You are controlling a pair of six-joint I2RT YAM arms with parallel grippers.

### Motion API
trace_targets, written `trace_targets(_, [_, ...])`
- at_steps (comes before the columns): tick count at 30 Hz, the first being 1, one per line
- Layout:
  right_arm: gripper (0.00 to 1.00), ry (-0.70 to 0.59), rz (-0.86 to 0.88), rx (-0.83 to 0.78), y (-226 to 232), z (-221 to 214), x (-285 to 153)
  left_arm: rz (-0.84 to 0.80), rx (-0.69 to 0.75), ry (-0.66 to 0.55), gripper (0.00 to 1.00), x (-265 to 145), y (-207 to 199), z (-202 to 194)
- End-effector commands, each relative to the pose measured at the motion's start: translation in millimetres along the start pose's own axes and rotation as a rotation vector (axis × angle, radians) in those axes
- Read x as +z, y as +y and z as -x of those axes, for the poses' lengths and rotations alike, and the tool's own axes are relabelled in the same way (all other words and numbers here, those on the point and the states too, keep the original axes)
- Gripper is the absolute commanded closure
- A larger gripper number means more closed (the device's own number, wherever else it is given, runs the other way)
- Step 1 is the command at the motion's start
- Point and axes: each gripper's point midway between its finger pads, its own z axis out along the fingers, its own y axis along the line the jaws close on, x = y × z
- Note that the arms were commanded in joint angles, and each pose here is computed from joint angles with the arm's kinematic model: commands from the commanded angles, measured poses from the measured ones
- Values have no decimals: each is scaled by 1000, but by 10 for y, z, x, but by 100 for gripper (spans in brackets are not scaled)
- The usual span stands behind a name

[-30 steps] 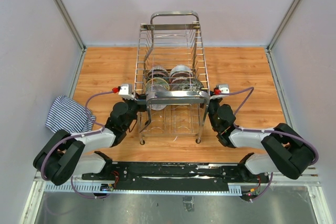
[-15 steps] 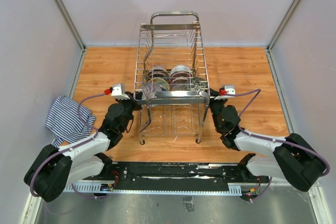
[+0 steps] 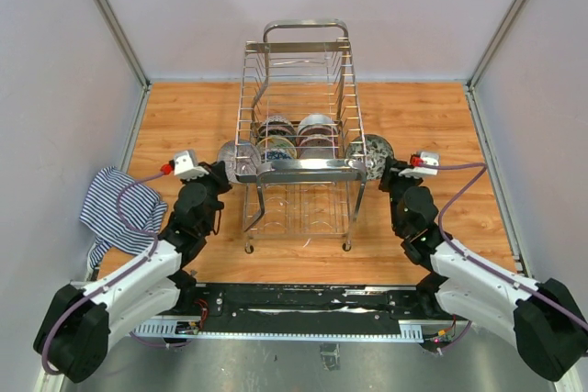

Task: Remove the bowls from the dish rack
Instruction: Pick up the bowl from the dish rack, then place the bowl at the center of the board.

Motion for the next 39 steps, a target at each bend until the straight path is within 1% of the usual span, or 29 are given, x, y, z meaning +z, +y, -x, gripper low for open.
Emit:
trace_targets(1, [99, 32, -116, 52, -255, 39, -13, 121, -125, -99, 99, -42, 273, 269])
trace_targets(7, [99, 150, -185, 49, -468, -79, -27, 245, -161, -113, 99, -136, 579, 268])
trace_targets(17, [99, 271, -232, 75, -731, -246, -45, 368, -168, 12, 99, -40, 777, -61])
trace_targets(21, [99, 331, -215, 99, -791, -346, -32, 436, -158, 26, 100, 29, 835, -24])
trace_targets(25, [99, 371, -201, 117, -792, -339, 39, 447, -137, 23, 100, 74, 823, 42])
trace_targets(30, [99, 438, -162, 154, -678, -449, 139, 459, -146, 39, 99, 120, 879, 12])
trace_targets(39, [99, 494, -140, 163, -577, -473, 372, 458, -207, 94, 100, 324, 1003, -115])
